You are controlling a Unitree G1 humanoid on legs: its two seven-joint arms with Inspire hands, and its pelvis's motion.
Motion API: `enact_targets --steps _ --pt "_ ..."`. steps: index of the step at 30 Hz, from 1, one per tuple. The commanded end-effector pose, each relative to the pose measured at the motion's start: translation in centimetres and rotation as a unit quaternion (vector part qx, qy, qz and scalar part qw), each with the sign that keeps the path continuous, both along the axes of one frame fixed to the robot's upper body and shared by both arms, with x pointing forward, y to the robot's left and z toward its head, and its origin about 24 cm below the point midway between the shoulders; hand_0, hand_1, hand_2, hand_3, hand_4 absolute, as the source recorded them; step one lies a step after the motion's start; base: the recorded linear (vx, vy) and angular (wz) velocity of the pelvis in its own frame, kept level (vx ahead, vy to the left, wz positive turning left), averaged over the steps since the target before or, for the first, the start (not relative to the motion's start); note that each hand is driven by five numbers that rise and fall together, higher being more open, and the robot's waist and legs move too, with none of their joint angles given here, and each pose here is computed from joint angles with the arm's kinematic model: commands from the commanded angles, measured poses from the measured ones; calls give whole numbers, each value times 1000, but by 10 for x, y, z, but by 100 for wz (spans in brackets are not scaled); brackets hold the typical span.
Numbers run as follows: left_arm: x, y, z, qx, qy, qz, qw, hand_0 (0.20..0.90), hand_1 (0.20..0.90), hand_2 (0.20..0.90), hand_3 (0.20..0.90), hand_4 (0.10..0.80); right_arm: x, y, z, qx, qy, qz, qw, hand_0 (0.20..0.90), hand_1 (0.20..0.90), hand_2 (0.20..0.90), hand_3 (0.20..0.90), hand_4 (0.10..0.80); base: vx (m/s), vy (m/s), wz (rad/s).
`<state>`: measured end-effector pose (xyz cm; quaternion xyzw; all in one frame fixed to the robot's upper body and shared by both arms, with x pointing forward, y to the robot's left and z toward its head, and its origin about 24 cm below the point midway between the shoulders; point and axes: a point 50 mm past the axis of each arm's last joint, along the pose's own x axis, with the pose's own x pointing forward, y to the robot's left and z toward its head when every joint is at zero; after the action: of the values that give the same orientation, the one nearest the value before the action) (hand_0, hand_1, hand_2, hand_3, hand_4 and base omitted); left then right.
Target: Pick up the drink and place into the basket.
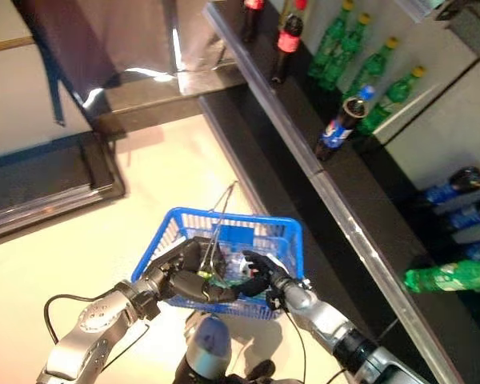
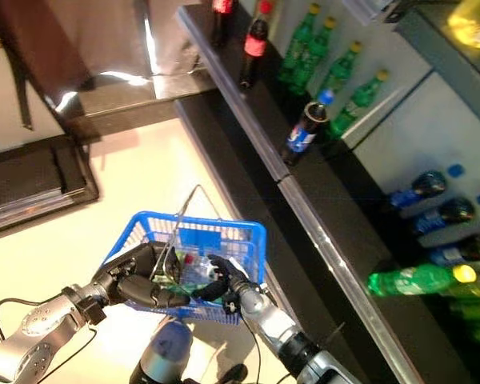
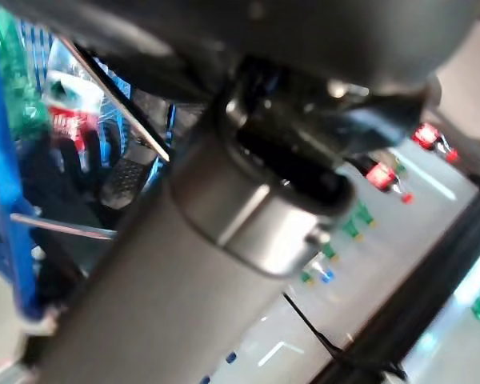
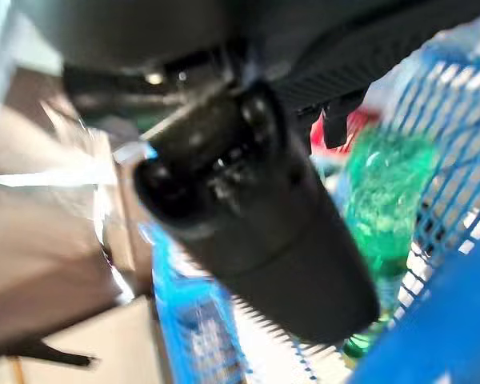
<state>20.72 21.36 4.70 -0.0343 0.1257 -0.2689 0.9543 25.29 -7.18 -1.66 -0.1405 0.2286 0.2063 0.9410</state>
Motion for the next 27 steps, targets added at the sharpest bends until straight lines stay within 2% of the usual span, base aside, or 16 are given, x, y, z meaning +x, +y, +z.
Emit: enact_targets --steps 1,8,16,20,24,27 --pt "3 -10 110 -129 -348 -16 928 300 300 300 200 100 -4 -28 18 -6 -44 -10 999 900 900 900 900 800 45 24 -14" --pt "-8 16 95 -58 -349 49 934 300 300 300 200 100 -11 -62 62 5 -116 -1 993 900 900 900 900 800 50 15 -12" --pt "-22 41 78 7 -324 102 941 300 300 300 200 100 -26 -78 94 110 -152 20 982 900 900 900 900 800 46 -4 -12" --pt "-28 47 63 13 -293 127 948 300 300 300 200 100 -39 -73 94 199 -133 58 969 900 900 900 900 800 19 14 -9" --pt "-33 56 27 36 -227 217 949 300 300 300 200 100 -57 -65 68 268 -50 93 958 900 900 900 900 800 -2 30 -16" --pt "-45 71 -16 39 -135 310 940 300 300 300 200 100 -71 -60 45 316 12 88 944 900 900 900 900 800 -36 3 -12"
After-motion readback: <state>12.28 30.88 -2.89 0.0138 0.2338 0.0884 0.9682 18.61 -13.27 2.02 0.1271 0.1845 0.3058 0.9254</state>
